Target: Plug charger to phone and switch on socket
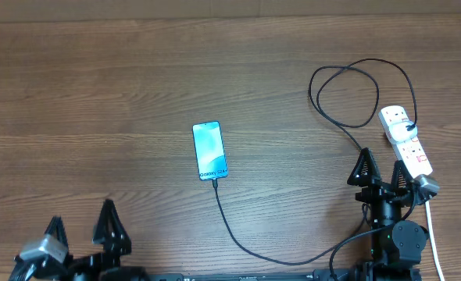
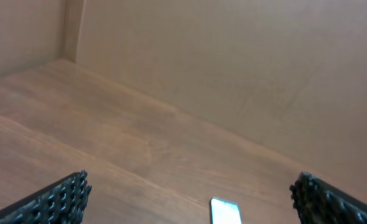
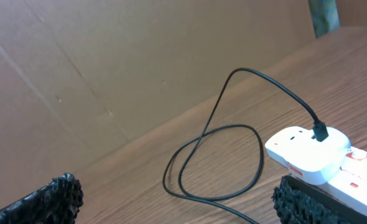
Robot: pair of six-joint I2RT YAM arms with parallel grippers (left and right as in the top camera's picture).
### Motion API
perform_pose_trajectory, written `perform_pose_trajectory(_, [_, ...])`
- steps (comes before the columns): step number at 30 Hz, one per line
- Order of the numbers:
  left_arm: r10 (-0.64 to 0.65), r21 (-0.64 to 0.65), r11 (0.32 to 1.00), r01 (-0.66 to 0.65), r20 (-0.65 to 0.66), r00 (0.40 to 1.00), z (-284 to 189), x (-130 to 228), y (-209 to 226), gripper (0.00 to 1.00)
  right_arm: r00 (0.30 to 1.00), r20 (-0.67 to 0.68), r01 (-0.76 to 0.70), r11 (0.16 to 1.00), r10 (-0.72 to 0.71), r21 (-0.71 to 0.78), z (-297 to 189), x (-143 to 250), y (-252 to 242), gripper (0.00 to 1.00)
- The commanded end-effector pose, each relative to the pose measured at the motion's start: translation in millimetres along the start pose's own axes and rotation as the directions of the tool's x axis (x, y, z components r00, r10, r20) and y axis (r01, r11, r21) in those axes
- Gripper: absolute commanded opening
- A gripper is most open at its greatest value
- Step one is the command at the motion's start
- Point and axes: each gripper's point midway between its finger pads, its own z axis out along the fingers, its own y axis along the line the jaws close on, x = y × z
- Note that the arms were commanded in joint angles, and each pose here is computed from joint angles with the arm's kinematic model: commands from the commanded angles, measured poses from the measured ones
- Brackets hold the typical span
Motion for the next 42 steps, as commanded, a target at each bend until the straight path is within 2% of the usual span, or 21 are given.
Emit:
perform_pose_trajectory(1, [-0.034, -0.018, 0.999, 0.034, -0.001, 0.999, 17, 11, 4, 1.0, 1.0, 0.004, 0.001, 1.0, -0.001, 0.01, 1, 2, -3, 1.0])
perform_pose_trajectory(9, [-0.107, 0.003, 0.994, 0.107, 0.036, 0.994, 68, 41, 6, 1.0, 1.0, 0.003, 0.004, 1.0, -0.004, 0.009, 1, 2, -3, 1.0])
perform_pose_trajectory(13, [-0.115, 0.007, 0.993, 0.114, 0.064, 0.991, 94, 65, 14, 1.0, 1.0, 0.004, 0.004, 1.0, -0.004, 0.009, 1, 2, -2, 1.0])
perform_pose_trajectory(19, [-0.109, -0.013, 0.994, 0.109, 0.038, 0.993, 119, 112, 30, 1.0, 1.0, 0.004, 0.004, 1.0, -0.004, 0.009, 1, 2, -2, 1.0])
perform_pose_trajectory(23, [-0.119, 0.004, 0.993, 0.119, 0.066, 0.991, 129, 128, 36, 1.0, 1.0, 0.003, 0.004, 1.0, -0.004, 0.009, 1, 2, -2, 1.0])
perform_pose_trajectory(42, [-0.121, -0.017, 0.992, 0.122, 0.058, 0.991, 129, 130, 39, 1.0, 1.0, 0.004, 0.004, 1.0, -0.004, 0.009, 1, 2, -2, 1.0])
